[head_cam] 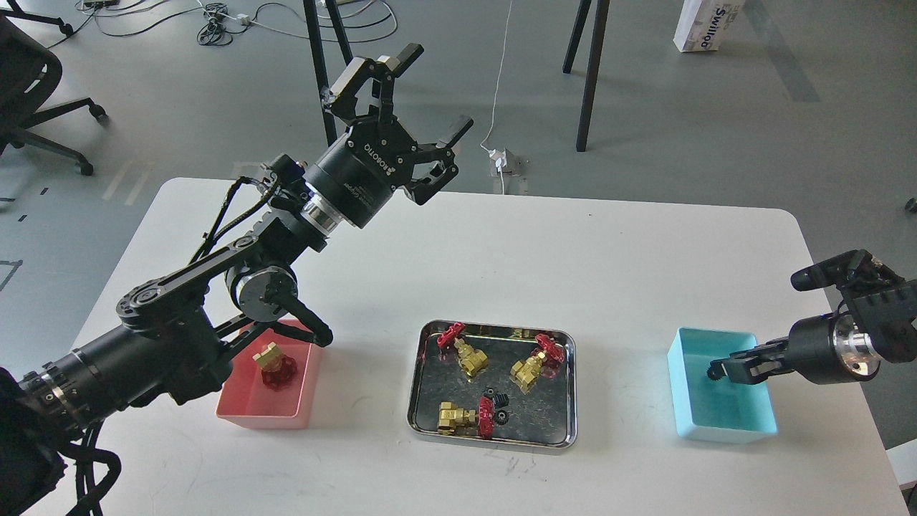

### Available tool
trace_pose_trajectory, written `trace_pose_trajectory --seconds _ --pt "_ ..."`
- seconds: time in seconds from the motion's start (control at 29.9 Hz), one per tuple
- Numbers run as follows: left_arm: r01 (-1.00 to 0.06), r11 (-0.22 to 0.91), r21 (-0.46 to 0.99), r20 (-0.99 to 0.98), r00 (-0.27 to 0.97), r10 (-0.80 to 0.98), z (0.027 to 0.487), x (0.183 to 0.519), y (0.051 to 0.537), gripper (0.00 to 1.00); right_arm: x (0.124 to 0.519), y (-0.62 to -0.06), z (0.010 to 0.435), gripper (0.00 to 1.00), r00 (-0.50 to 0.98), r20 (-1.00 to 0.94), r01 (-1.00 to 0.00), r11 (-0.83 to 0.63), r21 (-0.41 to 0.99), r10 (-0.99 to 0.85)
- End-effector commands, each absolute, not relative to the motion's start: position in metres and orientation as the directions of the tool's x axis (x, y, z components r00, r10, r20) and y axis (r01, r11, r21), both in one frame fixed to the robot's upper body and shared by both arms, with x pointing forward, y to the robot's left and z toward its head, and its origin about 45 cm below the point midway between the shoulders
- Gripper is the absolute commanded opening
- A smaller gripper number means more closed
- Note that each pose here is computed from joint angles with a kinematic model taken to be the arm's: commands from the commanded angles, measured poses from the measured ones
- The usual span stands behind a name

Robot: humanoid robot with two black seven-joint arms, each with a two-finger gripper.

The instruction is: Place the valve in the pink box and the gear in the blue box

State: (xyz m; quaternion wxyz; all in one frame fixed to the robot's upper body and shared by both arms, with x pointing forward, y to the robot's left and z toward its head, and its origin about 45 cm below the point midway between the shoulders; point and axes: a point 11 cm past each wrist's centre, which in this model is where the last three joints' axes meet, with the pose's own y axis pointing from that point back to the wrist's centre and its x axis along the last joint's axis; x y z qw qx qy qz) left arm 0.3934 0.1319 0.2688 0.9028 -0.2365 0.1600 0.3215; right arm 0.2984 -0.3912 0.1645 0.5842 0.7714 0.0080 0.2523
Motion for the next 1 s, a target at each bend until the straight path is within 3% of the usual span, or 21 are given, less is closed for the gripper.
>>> trace_pose_trajectory --seconds 0.0,0.13,0.23,0.33,0.43,0.53,0.67,0.84,0.97 --pt "-0.657 0.681 -0.323 -0.443 0.741 0.505 0.268 0.393 0.131 0.99 0.310 -0.386 0.175 1.00 0.860 0.426 -0.324 -0.344 0.881 0.280" --pt "-0.671 0.673 -0.313 -0.441 0.730 0.523 0.265 0.396 0.136 0.99 0.343 -0.362 0.212 1.00 0.827 0.554 -0.455 -0.463 0.761 0.096" --pt "-0.687 0.660 -0.304 -0.423 0.718 0.553 0.266 0.406 0.148 0.99 0.388 -0.324 0.271 1.00 0.732 0.630 -0.628 -0.613 0.479 -0.257" --pt "-0.684 0.657 -0.316 -0.384 0.726 0.571 0.279 0.419 0.165 0.99 0.428 -0.293 0.330 1.00 0.621 0.431 -0.759 -0.639 0.122 -0.655" --pt "-0.717 0.627 -0.305 -0.333 0.697 0.635 0.289 0.442 0.199 0.99 0.467 -0.303 0.371 1.00 0.481 0.045 -0.863 -0.482 -0.148 -0.875" --pt "-0.810 0.501 -0.306 -0.331 0.584 0.741 0.297 0.471 0.246 0.99 0.497 -0.307 0.366 1.00 0.394 -0.259 -0.909 -0.332 -0.251 -0.882" --pt "-0.928 0.259 -0.269 -0.420 0.355 0.835 0.276 0.493 0.308 0.99 0.498 -0.288 0.353 1.00 0.502 -0.417 -0.855 -0.360 -0.374 -0.758" --pt "-0.929 0.224 -0.296 -0.450 0.342 0.825 0.289 0.506 0.301 0.99 0.504 -0.278 0.312 1.00 0.424 -0.522 -0.900 -0.282 -0.331 -0.740" --pt "-0.919 0.239 -0.313 -0.449 0.365 0.816 0.297 0.508 0.291 0.99 0.501 -0.285 0.307 1.00 0.403 -0.568 -0.908 -0.235 -0.347 -0.718"
